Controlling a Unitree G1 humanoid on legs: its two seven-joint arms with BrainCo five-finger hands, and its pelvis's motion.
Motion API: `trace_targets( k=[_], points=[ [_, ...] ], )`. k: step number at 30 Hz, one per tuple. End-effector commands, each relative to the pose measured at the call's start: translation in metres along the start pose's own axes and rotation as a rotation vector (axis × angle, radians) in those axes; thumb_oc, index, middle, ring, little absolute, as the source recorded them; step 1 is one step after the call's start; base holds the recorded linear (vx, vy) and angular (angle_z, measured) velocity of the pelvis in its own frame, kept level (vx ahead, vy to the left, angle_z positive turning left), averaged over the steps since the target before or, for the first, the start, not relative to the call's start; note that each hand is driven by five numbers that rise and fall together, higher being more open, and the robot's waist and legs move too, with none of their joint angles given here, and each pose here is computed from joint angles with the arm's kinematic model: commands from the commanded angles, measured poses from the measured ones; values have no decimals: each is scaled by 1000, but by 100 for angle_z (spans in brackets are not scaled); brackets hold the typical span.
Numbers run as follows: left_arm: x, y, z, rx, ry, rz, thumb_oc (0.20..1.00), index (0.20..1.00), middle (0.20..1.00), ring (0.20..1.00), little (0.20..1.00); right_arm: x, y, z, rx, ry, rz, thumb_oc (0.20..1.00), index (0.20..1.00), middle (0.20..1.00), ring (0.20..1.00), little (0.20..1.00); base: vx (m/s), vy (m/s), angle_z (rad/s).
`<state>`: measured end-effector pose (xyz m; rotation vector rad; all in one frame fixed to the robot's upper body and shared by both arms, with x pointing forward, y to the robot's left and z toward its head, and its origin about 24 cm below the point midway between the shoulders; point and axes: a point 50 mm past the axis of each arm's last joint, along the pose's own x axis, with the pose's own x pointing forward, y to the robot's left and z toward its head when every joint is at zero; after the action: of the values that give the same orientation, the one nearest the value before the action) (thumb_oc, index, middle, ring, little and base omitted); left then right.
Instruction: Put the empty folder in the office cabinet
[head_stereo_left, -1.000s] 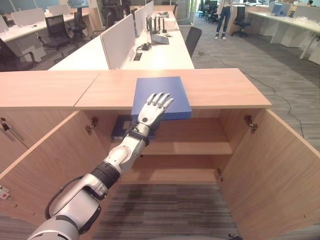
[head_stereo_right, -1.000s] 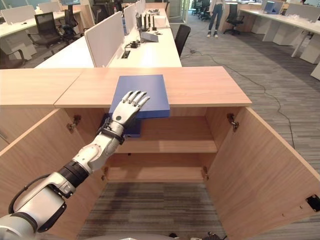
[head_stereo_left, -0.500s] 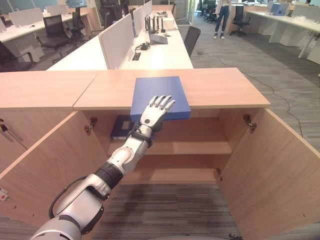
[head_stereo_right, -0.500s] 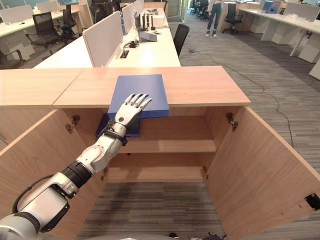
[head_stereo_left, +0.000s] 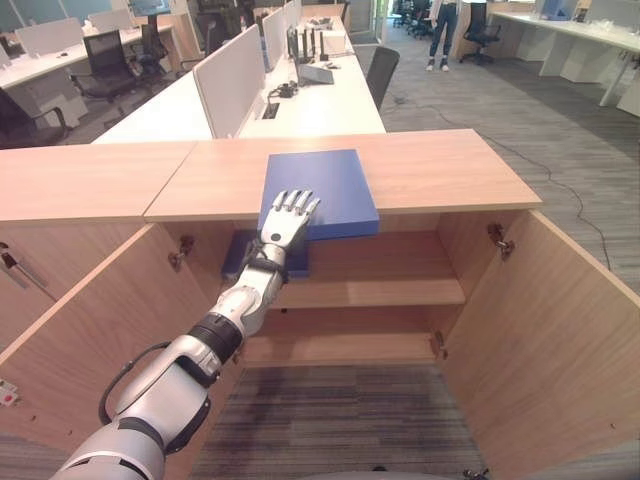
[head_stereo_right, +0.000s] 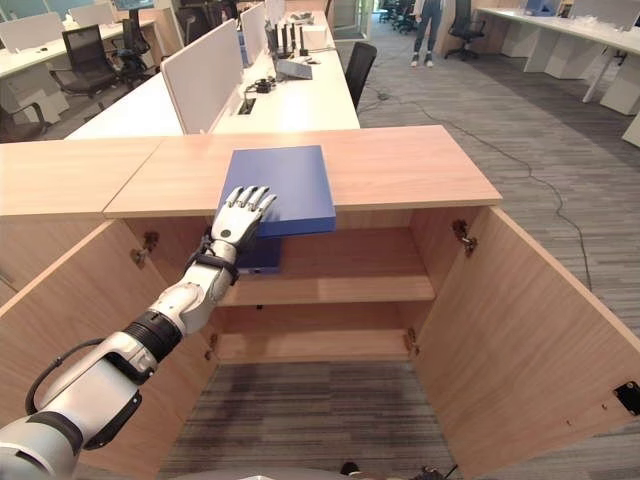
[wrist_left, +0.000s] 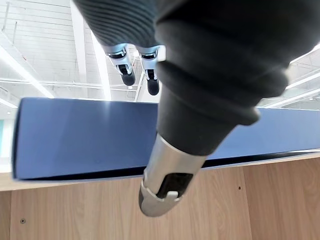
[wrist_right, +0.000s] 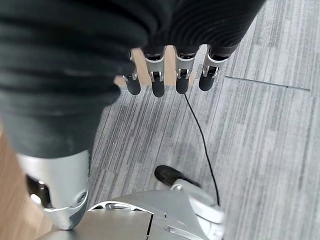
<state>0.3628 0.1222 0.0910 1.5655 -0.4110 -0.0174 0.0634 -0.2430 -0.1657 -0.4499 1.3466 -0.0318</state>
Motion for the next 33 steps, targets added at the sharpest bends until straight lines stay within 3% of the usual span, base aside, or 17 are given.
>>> trace_targets(
  k=[1, 23, 25, 26, 27, 29, 30, 33],
  points=[
    [46, 56, -17, 128, 43, 165, 1000, 1000, 1000, 1000, 1000, 0, 0, -9, -74, 53, -1, 1000, 1000, 1000, 1000, 1000, -2, -3, -3],
    [35, 24, -38, 185, 134, 17, 1000, 1000, 1000, 1000, 1000, -1, -2, -13, -76, 65, -19, 1000, 1000, 1000, 1000, 1000, -2, -1, -2],
    [34, 23, -38, 187, 138, 14, 906, 906, 906, 906, 906, -1, -2, -14, -77, 72, -18, 1000, 1000, 1000, 1000, 1000, 0, 0, 0],
    [34, 23, -38, 188, 137, 16, 793, 793, 793, 793, 793, -1, -2, -15, -79, 77, -19, 1000, 1000, 1000, 1000, 1000, 0, 0, 0],
    [34, 21, -36, 191, 131, 12, 595, 595, 595, 595, 595, -1, -2, -17, -78, 88, -24, 1000, 1000, 1000, 1000, 1000, 0, 0, 0],
    [33, 19, -33, 191, 124, 11, 457, 457, 457, 457, 457, -1, -2, -18, -77, 95, -25, 1000, 1000, 1000, 1000, 1000, 0, 0, 0],
    [33, 18, -31, 189, 120, 10, 200, 200, 200, 200, 200, -1, -1, -20, -76, 103, -26, 1000, 1000, 1000, 1000, 1000, 0, 0, 0],
    [31, 13, -26, 195, 103, -3, 200, 200, 200, 200, 200, -2, -3, -22, -75, 113, -32, 1000, 1000, 1000, 1000, 1000, 0, 0, 0]
  ],
)
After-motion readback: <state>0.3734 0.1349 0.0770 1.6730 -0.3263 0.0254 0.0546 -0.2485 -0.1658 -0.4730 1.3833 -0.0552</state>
